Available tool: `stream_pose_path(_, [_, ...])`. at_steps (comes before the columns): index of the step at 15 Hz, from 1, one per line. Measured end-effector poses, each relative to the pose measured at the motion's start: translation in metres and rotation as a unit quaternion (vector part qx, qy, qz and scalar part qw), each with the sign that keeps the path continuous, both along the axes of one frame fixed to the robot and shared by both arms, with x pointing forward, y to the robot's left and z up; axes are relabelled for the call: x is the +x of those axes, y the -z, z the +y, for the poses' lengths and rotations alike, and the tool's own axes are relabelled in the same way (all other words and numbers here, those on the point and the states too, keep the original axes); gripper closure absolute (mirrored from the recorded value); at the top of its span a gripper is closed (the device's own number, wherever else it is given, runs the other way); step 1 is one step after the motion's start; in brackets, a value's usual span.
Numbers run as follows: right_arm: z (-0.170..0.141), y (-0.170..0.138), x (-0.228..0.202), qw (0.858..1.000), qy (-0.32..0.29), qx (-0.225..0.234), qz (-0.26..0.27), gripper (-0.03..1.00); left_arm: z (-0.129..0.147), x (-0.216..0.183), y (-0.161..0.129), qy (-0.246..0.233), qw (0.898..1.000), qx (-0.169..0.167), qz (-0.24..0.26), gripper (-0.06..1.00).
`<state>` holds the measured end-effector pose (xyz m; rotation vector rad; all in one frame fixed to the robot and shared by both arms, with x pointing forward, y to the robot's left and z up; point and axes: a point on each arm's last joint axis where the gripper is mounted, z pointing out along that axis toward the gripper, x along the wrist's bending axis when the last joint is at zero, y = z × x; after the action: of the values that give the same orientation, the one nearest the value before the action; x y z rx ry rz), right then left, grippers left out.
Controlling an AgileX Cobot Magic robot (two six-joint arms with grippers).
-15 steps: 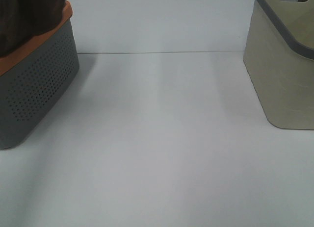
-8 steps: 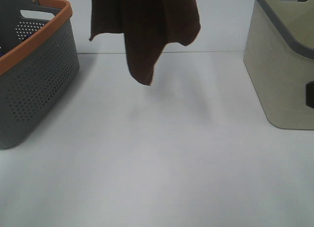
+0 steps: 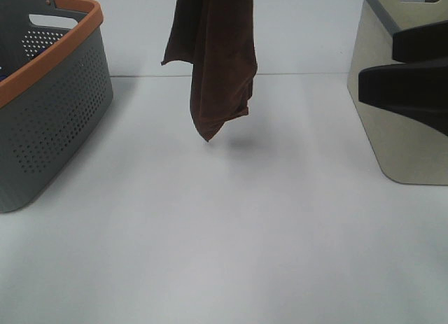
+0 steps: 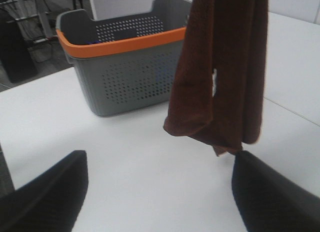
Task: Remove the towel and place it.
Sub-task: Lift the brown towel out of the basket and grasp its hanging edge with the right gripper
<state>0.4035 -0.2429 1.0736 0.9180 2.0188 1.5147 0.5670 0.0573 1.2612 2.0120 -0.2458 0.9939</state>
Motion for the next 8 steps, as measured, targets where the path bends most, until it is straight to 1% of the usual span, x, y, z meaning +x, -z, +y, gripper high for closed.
stream_pose_path(3, [0.005, 0.008, 0.016, 0.999, -0.044, 0.013, -0.014, 0.18, -0.012, -0.009, 0.0, 0.018, 1.0, 0.001, -0.001, 0.94])
stream_pose_path(4, [0.005, 0.017, 0.032, 0.999, -0.037, 0.031, -0.012, 0.18, -0.016, -0.012, 0.0, 0.031, 0.999, 0.011, -0.012, 0.94])
stream_pose_path(5, [0.005, 0.017, 0.032, 0.999, -0.037, 0.031, -0.012, 0.18, -0.016, -0.012, 0.0, 0.031, 0.999, 0.011, -0.012, 0.94])
stream_pose_path(6, [0.004, 0.022, 0.039, 0.999, -0.032, 0.036, -0.008, 0.18, -0.016, -0.013, 0.001, 0.037, 0.999, 0.02, -0.018, 0.94])
stream_pose_path(8, [0.004, 0.04, 0.053, 0.999, -0.036, 0.035, 0.018, 0.18, -0.016, -0.014, 0.003, 0.044, 0.998, 0.03, -0.017, 0.94])
